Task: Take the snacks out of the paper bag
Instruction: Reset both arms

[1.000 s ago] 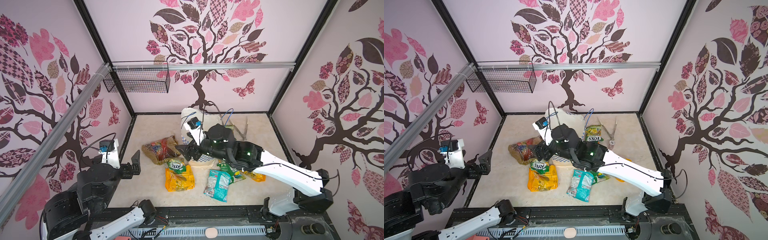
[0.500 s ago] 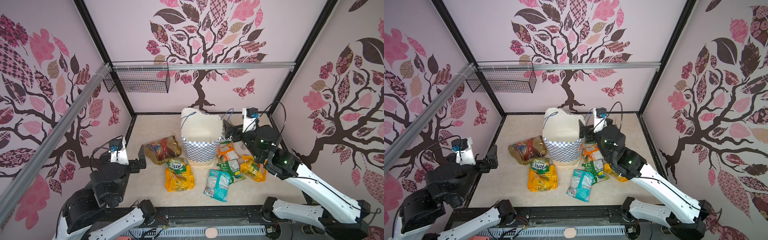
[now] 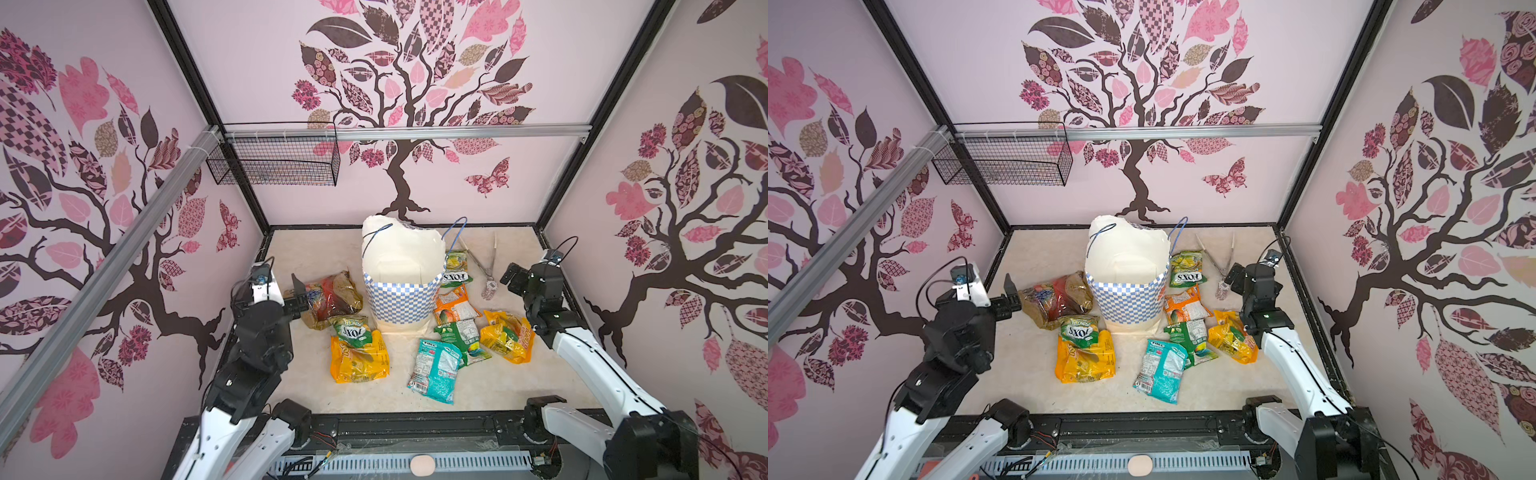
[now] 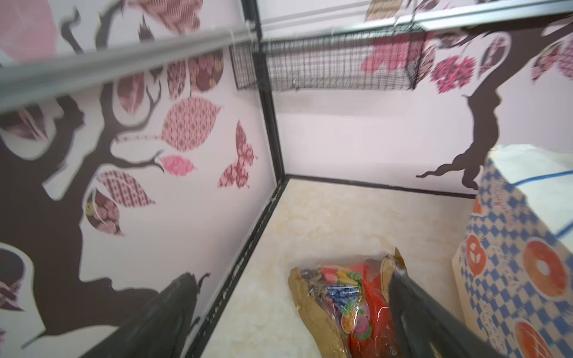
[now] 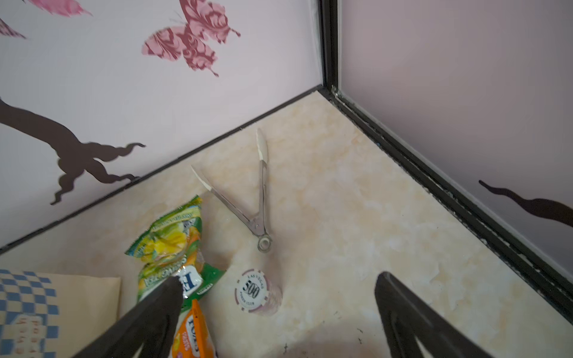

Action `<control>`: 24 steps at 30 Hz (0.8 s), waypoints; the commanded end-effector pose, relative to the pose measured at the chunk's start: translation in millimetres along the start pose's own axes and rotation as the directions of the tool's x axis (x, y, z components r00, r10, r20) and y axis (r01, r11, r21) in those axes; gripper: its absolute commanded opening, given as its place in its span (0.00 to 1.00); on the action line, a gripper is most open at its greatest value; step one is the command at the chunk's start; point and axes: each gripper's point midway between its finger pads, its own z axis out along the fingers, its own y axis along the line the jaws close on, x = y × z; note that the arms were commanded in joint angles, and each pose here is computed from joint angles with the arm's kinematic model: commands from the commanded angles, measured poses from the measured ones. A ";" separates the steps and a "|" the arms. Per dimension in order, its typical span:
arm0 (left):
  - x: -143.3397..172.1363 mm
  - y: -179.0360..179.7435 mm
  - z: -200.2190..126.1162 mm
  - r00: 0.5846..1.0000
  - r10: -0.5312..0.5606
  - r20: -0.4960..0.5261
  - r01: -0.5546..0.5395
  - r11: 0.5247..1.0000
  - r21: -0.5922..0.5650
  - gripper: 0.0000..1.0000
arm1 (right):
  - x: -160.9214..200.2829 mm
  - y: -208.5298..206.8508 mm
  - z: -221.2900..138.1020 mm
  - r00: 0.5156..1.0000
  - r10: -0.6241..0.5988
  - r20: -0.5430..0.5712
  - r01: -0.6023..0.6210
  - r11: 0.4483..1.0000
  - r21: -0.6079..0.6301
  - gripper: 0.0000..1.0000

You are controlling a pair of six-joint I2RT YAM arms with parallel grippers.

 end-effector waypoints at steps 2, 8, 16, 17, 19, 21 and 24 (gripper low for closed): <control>37.0 -30.5 46.8 0.985 -0.136 -0.107 0.149 0.981 0.128 0.98 | 9.3 -14.1 17.4 0.997 -0.033 0.076 0.028 0.998 0.060 1.00; 100.7 -31.1 104.9 0.974 -0.065 -0.217 0.073 0.997 0.027 0.98 | 53.5 -31.5 38.9 0.991 -0.103 0.088 0.095 0.991 0.091 1.00; 148.2 -18.3 141.9 0.975 -0.162 -0.150 0.169 0.985 0.037 0.98 | 60.7 -5.7 53.2 0.974 -0.185 0.131 0.191 0.981 -0.034 1.00; 152.2 -22.2 145.3 0.973 -0.180 -0.148 0.191 0.979 0.066 0.98 | 59.9 -3.7 50.8 0.970 -0.202 0.136 0.210 0.976 -0.047 1.00; 161.2 -28.9 150.7 0.970 -0.197 -0.144 0.212 0.972 0.097 0.98 | 54.5 -7.0 35.7 0.954 -0.195 0.229 0.214 0.975 -0.060 1.00; 171.8 -34.3 154.0 0.970 -0.203 -0.137 0.220 0.968 0.122 0.98 | 56.6 -15.2 24.5 0.938 -0.146 0.314 0.177 0.982 -0.071 1.00; 182.9 -39.3 159.3 0.975 -0.200 -0.100 0.213 0.966 0.145 0.99 | 61.1 -6.4 20.4 0.909 -0.167 0.382 0.230 0.965 -0.126 1.00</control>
